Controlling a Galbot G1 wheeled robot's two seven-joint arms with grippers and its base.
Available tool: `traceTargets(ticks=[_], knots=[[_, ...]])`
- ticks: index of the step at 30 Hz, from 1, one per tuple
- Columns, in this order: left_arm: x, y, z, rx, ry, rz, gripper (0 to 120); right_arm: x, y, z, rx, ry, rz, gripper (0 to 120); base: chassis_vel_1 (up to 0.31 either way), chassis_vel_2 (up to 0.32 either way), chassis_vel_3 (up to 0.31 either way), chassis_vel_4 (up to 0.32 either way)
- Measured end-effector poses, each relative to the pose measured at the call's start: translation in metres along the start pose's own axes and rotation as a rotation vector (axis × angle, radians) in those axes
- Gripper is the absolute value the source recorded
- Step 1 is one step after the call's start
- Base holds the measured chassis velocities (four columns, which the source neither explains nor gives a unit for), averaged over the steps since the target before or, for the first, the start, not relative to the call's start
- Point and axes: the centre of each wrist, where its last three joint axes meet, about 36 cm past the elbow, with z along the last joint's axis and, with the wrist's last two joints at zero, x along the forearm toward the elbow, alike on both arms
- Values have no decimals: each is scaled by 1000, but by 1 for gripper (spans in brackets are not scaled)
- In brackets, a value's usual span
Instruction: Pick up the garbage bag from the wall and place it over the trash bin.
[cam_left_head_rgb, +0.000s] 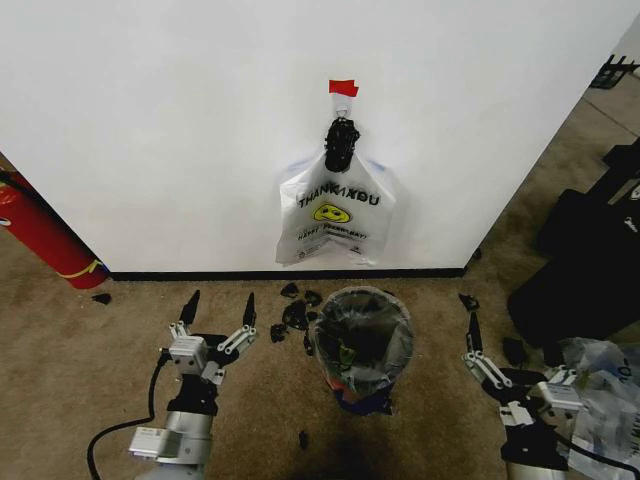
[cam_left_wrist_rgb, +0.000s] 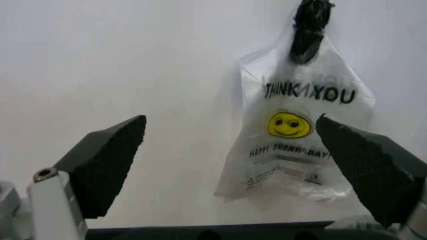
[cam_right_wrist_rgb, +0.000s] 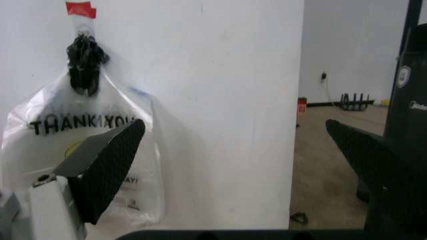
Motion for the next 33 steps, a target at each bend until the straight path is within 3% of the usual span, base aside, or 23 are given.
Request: traceTargets(ticks=[5,19,33], knots=[[0,3,-3,-1,-5,-11,100,-1,-5,-3,-1,18,-42,100,0,0,0,0],[-1,0,-5,9,51,-21,100,-3,-1,-14,4,78,21,100,0,0,0,0],[-6,-5,-1,33,49,-11,100,0,3,-5,-8,-30,1,100,0,0,0,0]])
